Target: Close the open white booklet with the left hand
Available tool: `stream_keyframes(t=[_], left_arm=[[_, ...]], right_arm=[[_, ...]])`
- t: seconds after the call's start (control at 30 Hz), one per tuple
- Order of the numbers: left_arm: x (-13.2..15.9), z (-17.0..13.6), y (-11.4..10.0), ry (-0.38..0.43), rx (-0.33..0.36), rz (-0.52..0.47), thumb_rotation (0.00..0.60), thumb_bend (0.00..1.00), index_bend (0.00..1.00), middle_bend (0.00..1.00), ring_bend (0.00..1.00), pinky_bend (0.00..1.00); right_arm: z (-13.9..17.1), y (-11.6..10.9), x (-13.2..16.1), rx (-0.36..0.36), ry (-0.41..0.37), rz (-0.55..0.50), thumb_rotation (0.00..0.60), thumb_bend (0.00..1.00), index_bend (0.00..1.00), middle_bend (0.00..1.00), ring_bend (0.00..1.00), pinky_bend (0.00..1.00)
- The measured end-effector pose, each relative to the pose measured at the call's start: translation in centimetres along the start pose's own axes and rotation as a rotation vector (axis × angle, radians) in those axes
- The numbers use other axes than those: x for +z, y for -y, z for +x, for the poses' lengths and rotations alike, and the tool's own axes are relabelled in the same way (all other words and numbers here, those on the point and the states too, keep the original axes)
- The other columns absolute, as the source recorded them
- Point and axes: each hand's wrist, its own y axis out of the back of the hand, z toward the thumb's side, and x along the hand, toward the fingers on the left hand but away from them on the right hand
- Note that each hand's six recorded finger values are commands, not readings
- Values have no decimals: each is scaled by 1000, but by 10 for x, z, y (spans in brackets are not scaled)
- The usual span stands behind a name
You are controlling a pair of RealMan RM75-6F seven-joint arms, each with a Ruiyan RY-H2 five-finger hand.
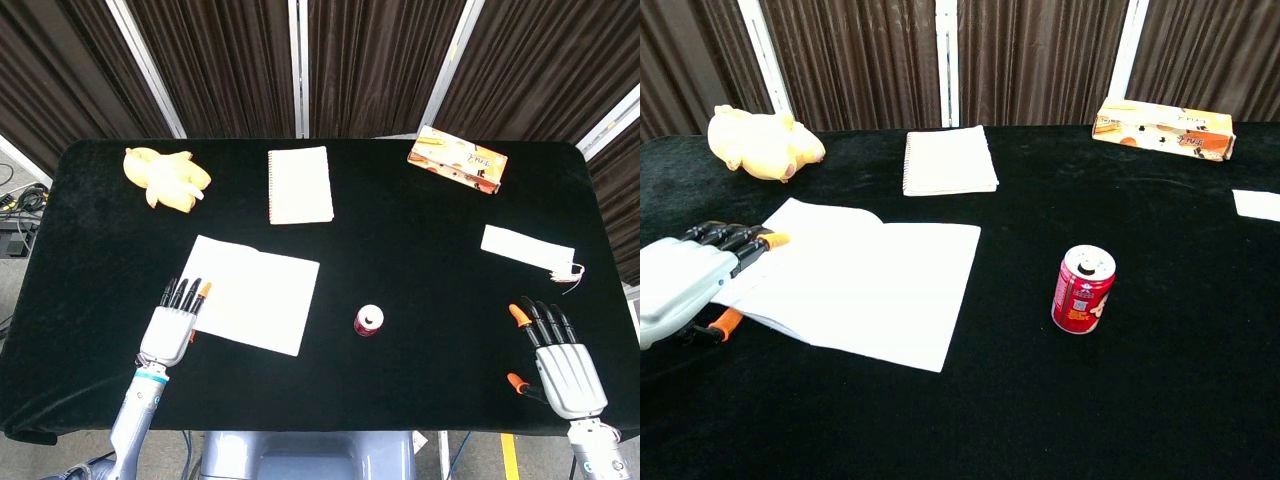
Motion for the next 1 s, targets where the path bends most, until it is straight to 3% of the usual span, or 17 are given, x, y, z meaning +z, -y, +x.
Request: stream_keyframes(t=[0.5, 0.73, 1.0], left_arm=[[18, -4, -53, 117, 301, 76, 600, 528, 0, 0, 0, 0], [39, 9, -65, 153, 339, 69, 600, 414, 0, 0, 0, 0], [72, 16, -67, 196, 363, 41, 600, 378, 0, 0, 0, 0]], right_arm=[[0, 0, 0, 1, 3, 0, 600, 31, 0, 0, 0, 0], [0, -3, 1, -10, 3, -5, 600, 31, 0, 0, 0, 0], [1, -4, -1, -11, 8, -13, 600, 31, 0, 0, 0, 0]])
